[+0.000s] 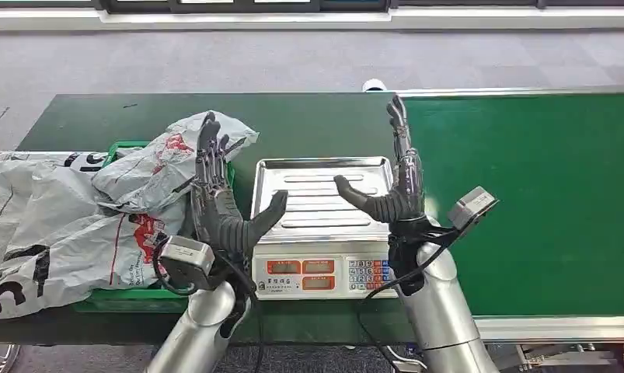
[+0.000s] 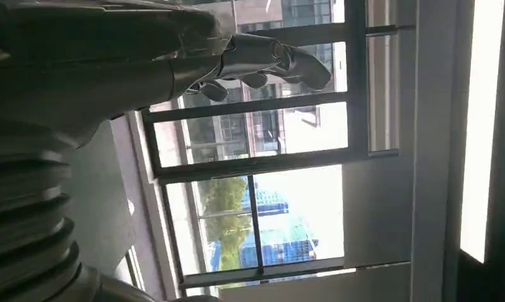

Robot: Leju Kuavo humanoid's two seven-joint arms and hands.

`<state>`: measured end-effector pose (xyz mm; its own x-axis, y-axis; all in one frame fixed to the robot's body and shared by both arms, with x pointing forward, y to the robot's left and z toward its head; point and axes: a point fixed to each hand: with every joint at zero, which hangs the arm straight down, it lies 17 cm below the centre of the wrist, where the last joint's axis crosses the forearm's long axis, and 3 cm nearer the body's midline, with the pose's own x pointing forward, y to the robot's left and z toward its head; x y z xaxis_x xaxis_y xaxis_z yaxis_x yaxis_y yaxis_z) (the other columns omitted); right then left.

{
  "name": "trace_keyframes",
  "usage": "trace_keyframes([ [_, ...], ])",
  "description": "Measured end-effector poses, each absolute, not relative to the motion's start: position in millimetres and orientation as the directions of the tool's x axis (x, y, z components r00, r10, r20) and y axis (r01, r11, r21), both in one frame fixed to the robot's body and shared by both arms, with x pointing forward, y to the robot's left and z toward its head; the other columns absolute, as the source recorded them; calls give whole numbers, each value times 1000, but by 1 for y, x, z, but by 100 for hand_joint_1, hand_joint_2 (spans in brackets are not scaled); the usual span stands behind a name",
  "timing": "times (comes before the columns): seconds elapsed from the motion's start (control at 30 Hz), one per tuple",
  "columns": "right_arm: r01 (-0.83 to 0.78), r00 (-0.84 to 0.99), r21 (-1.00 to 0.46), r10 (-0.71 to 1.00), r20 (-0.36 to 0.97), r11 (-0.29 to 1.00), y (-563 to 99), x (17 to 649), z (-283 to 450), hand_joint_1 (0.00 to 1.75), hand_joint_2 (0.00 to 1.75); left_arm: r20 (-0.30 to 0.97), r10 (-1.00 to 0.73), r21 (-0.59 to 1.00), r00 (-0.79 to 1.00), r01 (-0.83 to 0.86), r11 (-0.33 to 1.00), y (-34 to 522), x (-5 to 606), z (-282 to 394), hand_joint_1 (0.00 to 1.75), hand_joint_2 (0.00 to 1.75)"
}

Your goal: Moved the parcel from conveyor to table for the left to box.

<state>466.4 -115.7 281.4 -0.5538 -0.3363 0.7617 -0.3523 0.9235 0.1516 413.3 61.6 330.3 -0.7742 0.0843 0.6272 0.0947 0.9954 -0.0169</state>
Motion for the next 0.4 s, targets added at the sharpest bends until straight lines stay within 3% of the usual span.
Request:
trace_keyframes([
  [0.4,-185,-660,51,-162,734,982,-123,448,300,0,175,796,33,116,-604,206,972,27,456,272,0,175],
])
